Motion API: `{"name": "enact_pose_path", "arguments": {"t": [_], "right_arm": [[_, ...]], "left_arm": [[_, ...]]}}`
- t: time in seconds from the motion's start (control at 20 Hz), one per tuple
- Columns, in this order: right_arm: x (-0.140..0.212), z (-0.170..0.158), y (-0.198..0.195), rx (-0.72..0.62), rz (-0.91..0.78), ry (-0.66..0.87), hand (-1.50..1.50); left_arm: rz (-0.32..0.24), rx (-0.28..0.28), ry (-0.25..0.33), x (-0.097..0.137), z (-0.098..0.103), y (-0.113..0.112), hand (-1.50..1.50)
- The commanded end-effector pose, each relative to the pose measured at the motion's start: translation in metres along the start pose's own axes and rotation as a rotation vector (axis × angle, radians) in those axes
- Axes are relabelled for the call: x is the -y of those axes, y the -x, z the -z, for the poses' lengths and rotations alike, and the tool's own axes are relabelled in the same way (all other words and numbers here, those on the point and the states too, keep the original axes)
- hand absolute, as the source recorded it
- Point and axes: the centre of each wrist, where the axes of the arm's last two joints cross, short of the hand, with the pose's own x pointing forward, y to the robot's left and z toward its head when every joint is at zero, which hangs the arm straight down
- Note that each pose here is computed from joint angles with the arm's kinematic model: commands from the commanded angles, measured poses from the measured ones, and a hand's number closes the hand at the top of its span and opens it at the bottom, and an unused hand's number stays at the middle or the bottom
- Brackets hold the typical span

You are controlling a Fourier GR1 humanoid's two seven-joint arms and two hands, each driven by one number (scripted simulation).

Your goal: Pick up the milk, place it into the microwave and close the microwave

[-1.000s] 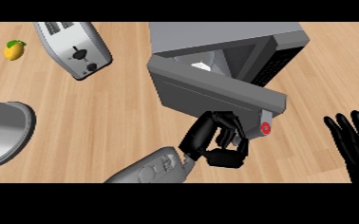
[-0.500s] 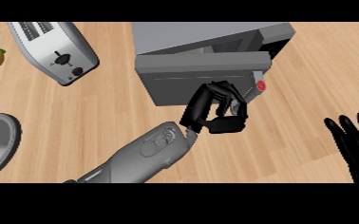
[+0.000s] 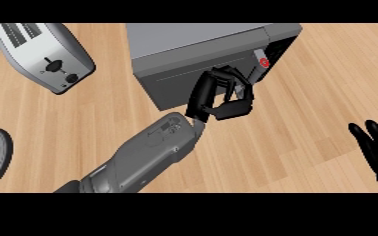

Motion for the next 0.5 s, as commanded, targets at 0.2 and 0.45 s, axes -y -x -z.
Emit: {"name": "enact_pose_path", "arguments": {"t": [0.2,0.45], "right_arm": [[0.002,0.011,-0.013,0.026,-0.006,-0.037,-1.50],[0.003,0.014,-0.017,0.033,0.002,-0.055,-1.50]], "left_arm": [[-0.028,0.046,-0.055,-0.008,0.020,-0.008,1.50],[-0.017,0.062,-0.054,-0.008,0.020,-0.005,1.50]]}}
